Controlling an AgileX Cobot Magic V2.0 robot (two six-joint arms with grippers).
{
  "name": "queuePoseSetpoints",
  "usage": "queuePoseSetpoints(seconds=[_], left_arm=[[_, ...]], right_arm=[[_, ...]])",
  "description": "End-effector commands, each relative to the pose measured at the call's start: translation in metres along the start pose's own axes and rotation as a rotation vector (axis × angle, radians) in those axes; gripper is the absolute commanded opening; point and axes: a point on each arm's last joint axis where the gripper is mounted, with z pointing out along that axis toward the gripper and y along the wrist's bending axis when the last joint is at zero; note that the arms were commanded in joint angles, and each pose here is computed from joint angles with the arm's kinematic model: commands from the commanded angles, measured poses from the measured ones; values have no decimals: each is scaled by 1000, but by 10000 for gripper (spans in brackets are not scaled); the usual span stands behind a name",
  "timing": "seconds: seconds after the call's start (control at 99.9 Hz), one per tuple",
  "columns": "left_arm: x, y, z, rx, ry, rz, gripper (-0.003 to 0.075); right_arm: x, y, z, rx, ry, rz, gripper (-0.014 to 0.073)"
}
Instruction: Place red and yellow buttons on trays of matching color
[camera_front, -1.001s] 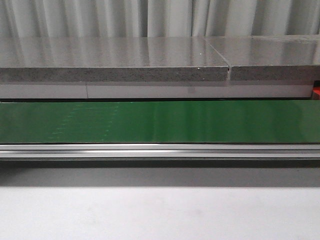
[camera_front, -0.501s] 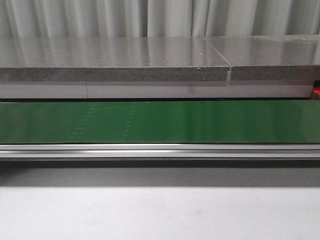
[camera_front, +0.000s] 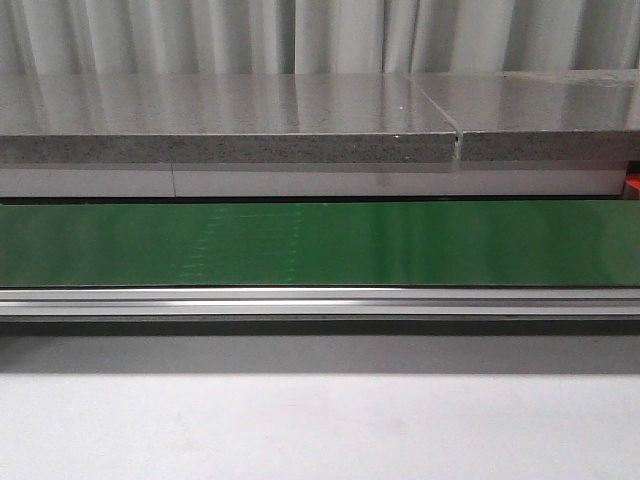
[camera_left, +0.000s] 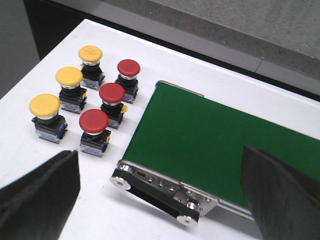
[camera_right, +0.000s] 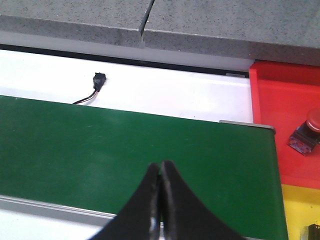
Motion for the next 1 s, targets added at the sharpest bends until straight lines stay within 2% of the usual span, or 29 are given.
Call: queuePoseSetpoints(seconds=[0.0,0.32,0.621,0.991], left_arm=[[-27,-6,9,-1,-53,-65,640],[-49,5,80,-127,107,-174,640],[-37,32,138,-234,231,-221,640],[-18,45,186,-259,301,-232,640]], right_arm=[[-13,-1,-5,14,-87,-1,-66],[-13,-1,-5,14,-87,-1,-66],[-13,-1,-5,14,-87,-1,-66],[-13,-1,-5,14,-87,-1,-66]])
